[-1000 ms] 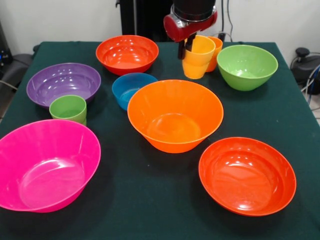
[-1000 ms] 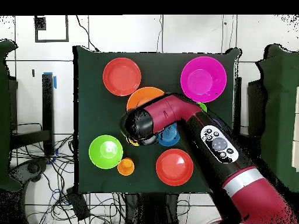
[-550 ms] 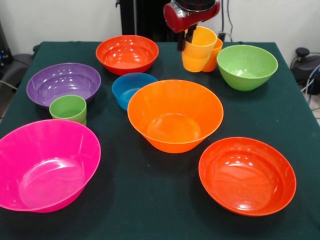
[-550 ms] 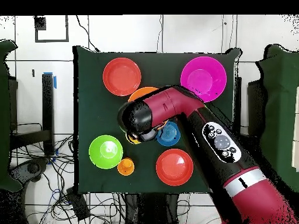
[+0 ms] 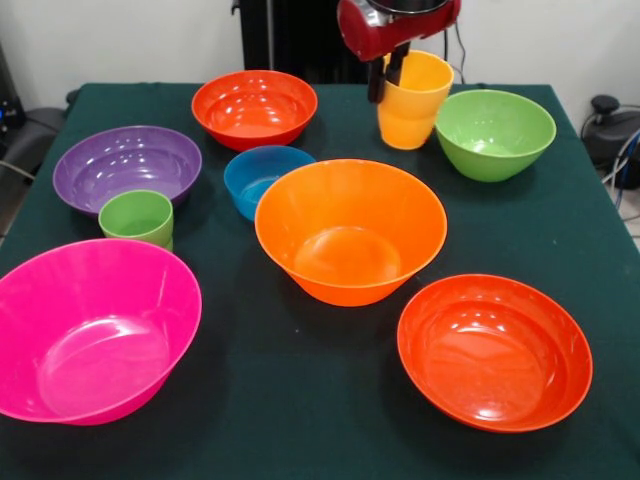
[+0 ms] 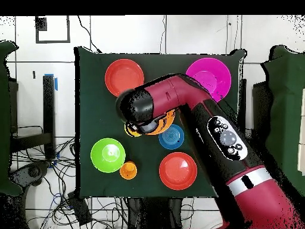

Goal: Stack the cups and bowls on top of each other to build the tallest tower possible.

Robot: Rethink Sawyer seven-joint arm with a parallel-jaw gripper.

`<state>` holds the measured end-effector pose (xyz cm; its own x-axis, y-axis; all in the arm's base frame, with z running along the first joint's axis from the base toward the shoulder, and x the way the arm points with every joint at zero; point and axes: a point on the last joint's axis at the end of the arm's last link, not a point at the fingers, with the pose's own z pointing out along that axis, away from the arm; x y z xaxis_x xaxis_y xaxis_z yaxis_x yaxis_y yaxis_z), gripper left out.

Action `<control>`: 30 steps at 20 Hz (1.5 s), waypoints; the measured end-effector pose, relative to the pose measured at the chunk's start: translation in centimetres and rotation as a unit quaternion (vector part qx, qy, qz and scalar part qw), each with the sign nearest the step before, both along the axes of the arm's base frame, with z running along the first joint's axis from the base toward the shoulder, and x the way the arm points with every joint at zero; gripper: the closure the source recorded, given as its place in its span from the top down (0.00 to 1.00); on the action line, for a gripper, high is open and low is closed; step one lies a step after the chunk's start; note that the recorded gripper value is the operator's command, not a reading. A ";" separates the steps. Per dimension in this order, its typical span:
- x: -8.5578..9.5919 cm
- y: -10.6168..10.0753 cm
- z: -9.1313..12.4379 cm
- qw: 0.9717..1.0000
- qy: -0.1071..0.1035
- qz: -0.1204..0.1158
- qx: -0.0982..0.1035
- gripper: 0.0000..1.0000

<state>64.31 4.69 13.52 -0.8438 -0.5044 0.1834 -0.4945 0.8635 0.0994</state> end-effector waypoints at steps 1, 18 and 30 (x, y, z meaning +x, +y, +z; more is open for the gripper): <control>0.3 0.1 0.1 1.000 -0.003 -0.001 0.001 0.00; 9.1 5.0 3.2 0.997 -0.059 0.038 0.024 0.00; 11.2 3.9 3.6 0.993 -0.084 0.082 0.018 0.00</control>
